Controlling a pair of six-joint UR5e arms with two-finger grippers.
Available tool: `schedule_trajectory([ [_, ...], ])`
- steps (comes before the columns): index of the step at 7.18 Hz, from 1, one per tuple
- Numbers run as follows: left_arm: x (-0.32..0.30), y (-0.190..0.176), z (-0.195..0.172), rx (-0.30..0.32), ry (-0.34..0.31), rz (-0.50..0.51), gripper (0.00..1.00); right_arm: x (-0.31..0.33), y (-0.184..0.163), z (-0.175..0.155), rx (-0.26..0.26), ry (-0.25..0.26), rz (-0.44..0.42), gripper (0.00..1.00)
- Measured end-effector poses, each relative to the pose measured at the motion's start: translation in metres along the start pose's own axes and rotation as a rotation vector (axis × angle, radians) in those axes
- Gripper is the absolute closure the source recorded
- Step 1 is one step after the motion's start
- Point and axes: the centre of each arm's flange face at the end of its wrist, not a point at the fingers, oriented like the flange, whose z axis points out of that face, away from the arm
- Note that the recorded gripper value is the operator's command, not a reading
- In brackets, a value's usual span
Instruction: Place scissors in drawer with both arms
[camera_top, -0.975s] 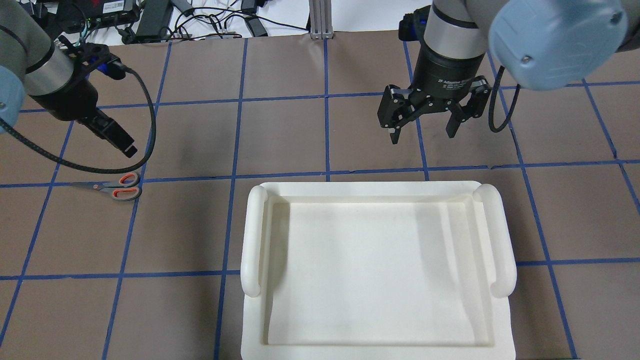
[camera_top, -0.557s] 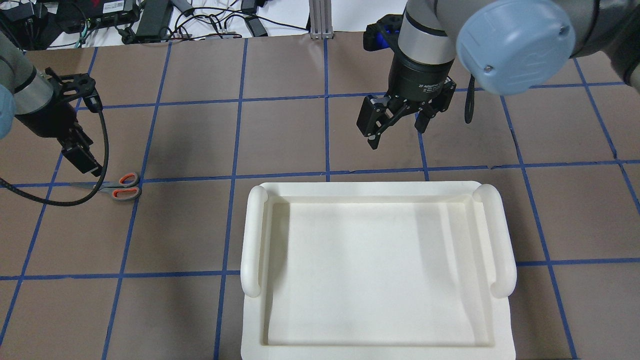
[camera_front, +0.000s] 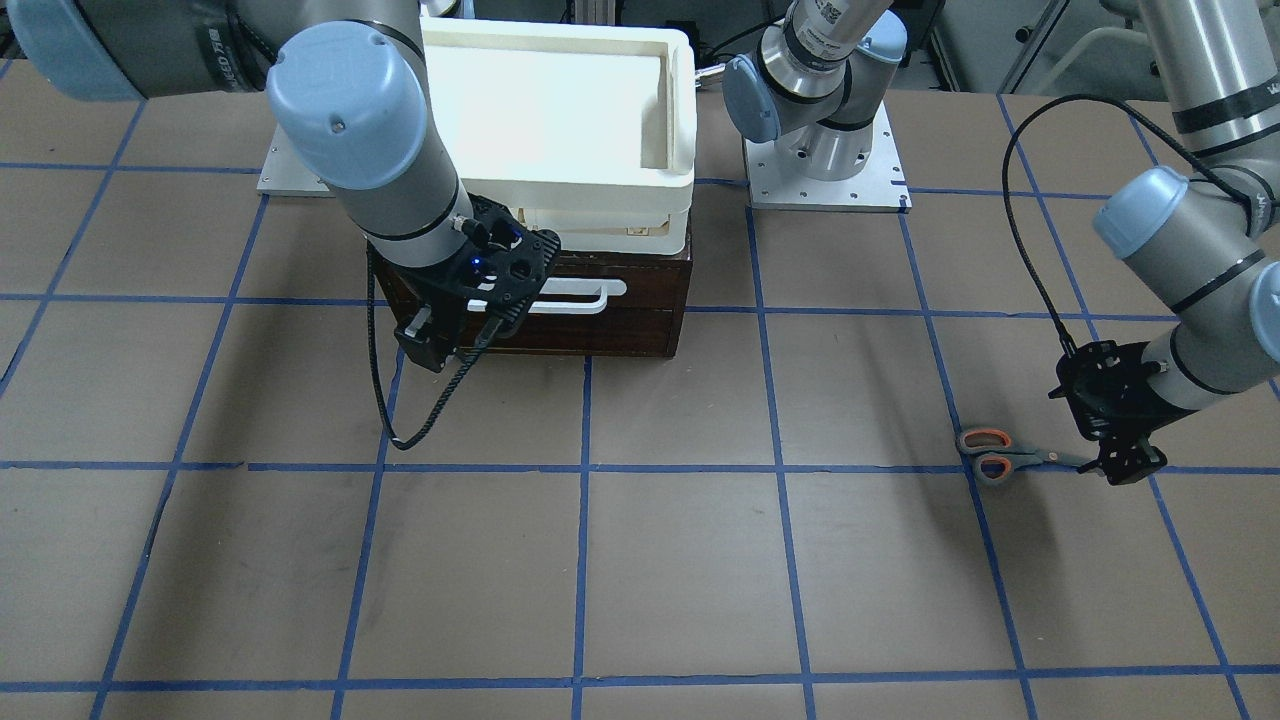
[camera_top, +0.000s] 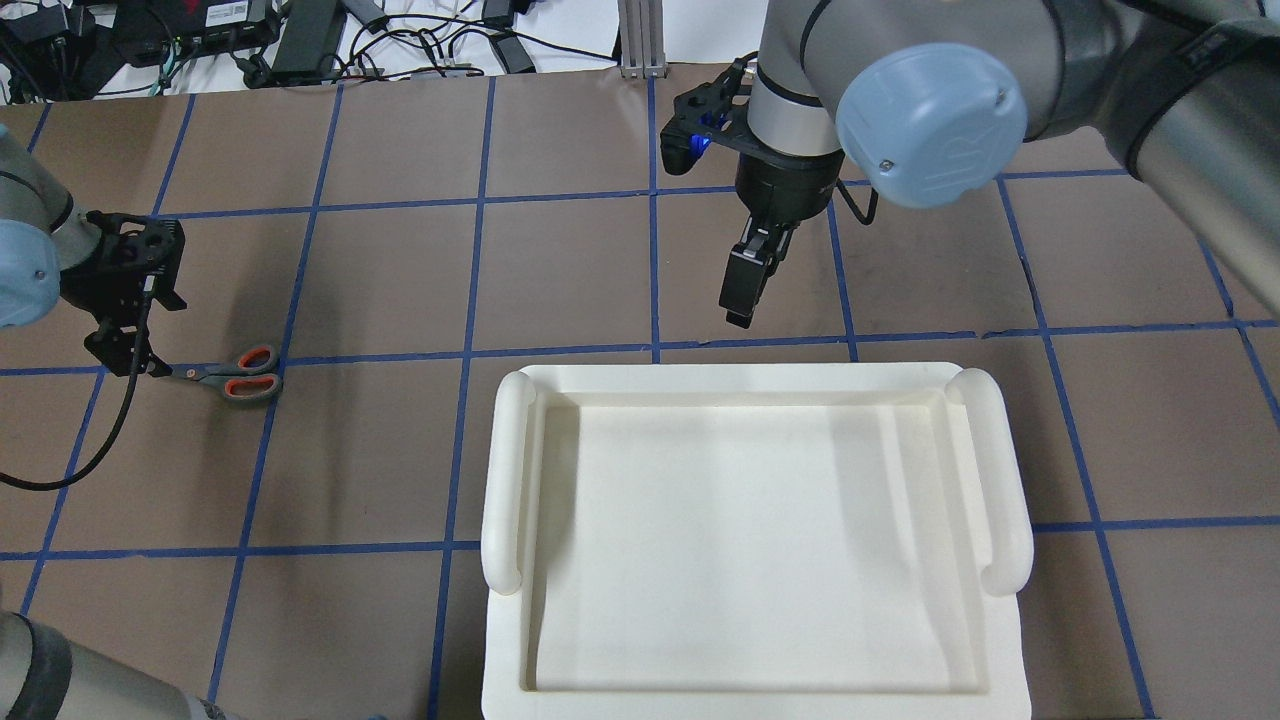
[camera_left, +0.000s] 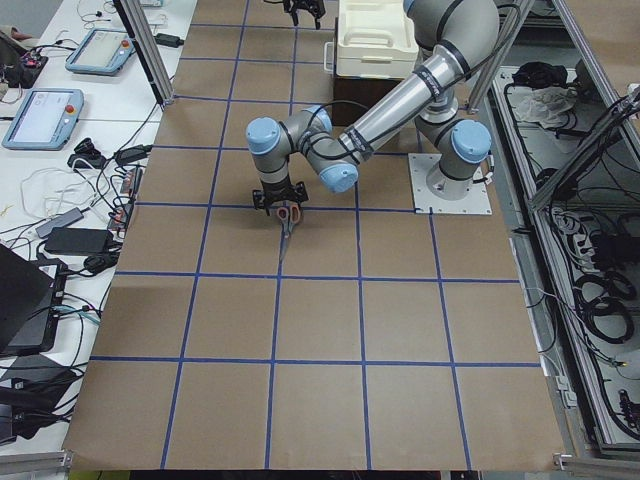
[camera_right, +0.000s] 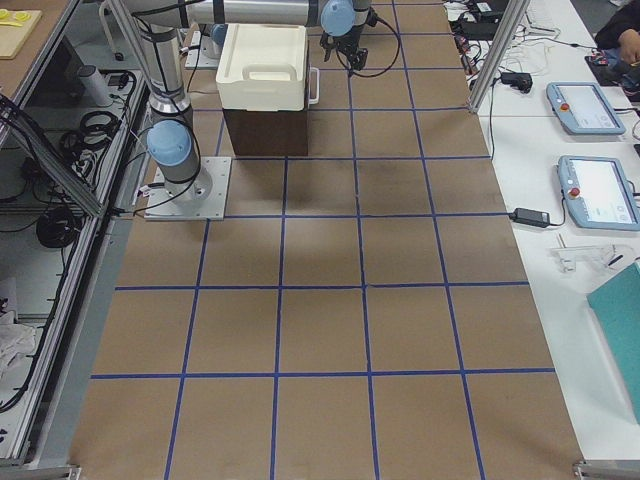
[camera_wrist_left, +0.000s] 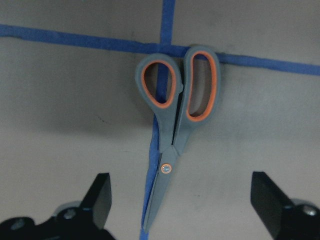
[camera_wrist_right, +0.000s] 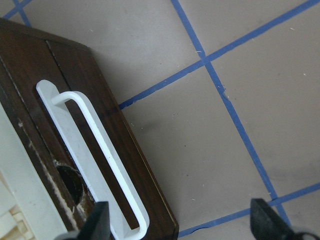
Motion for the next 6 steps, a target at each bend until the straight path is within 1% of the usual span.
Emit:
schedule_trajectory([
  [1,-0.007,0.006,0.015,-0.008,-0.013,0.119,0.00,0.005,-0.006,0.014,-0.023,-0.009,-0.138,0.04],
  [2,-0.013,0.009,0.026,-0.017,-0.025,0.212,0.00,0.010,-0.011,0.025,-0.032,-0.020,-0.258,0.03],
  [3,-0.014,0.010,0.032,-0.022,-0.033,0.253,0.00,0.013,-0.015,0.033,-0.032,-0.028,-0.334,0.02],
  [4,-0.010,0.008,0.041,-0.022,-0.038,0.265,0.00,0.012,-0.022,0.040,-0.034,-0.037,-0.372,0.02],
  [6,-0.001,0.006,0.057,-0.030,-0.057,0.252,0.02,0.000,-0.043,0.057,-0.055,-0.050,-0.395,0.01],
])
